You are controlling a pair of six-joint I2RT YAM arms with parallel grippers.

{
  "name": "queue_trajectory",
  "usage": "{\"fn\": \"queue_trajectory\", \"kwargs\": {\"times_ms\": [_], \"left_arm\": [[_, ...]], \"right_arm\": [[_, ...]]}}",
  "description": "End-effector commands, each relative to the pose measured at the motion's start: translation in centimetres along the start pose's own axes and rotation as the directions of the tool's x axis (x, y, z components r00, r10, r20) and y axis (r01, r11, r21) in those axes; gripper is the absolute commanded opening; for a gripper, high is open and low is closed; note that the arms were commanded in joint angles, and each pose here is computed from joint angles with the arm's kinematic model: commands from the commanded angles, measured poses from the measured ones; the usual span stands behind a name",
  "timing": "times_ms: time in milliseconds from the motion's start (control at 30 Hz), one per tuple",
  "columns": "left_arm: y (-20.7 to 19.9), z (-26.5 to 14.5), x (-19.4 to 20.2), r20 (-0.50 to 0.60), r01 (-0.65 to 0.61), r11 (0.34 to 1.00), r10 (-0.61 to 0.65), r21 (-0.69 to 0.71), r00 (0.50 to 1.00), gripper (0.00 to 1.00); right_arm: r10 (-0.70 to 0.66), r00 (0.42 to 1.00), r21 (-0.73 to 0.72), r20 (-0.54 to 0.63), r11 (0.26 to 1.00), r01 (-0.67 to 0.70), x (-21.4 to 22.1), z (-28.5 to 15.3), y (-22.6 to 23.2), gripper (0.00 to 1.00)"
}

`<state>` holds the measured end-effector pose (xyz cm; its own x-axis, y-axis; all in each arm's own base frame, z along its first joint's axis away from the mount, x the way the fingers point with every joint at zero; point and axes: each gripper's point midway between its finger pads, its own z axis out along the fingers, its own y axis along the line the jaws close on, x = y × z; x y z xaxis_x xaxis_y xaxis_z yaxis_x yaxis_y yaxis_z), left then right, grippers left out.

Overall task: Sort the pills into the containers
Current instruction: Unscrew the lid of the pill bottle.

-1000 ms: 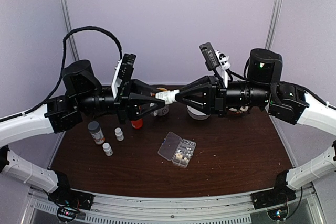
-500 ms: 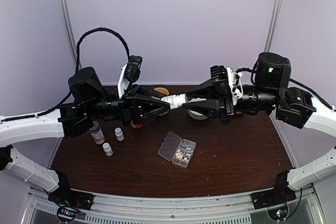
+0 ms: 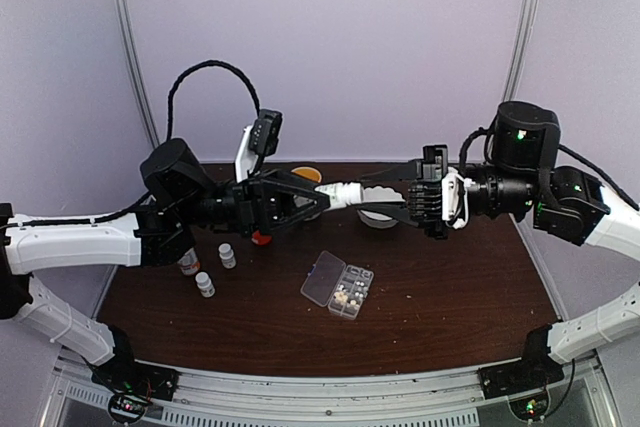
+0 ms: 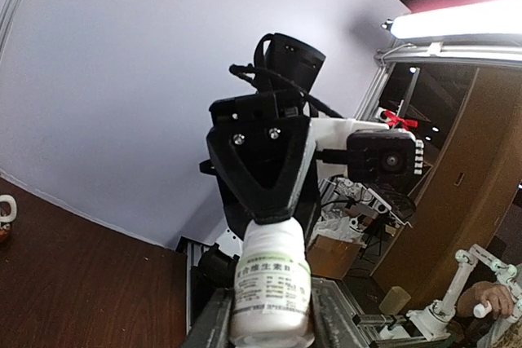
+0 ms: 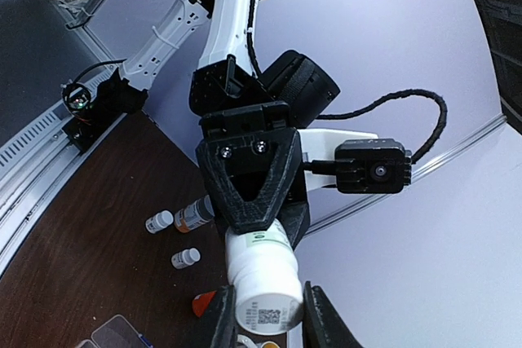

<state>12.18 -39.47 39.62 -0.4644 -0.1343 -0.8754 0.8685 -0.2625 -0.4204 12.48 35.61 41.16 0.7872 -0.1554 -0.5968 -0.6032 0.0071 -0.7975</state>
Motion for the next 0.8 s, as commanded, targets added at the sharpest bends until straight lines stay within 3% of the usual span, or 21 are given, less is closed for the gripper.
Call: {"fn": "queue_trajectory", "kwargs": {"times_ms": [0,400,767], "left_arm": [[-2.3,-0.2,-2.7,0.071,-0.017,0.997,0.011,0.08,0.997,0.0],[-1.4,0.2,-1.8,0.008,0.19,0.976,-0.192,0.104,0.981,0.0],[-1.3,-0.7,-2.1,0.001,0.247,0.958,-0.25,0.143,0.968,0.0]], "right_arm": [[-0.214,0.973,-0.026,-0.089,0.977,0.213,1.9,-0.6,0.7,0.0],[-0.431,0.888,0.0,-0.158,0.9,0.437,3.9,-0.8,1.1,0.0],[-0.41,0.902,0.043,-0.136,0.907,0.419,3.3,-1.6,1.0,0.0]]}}
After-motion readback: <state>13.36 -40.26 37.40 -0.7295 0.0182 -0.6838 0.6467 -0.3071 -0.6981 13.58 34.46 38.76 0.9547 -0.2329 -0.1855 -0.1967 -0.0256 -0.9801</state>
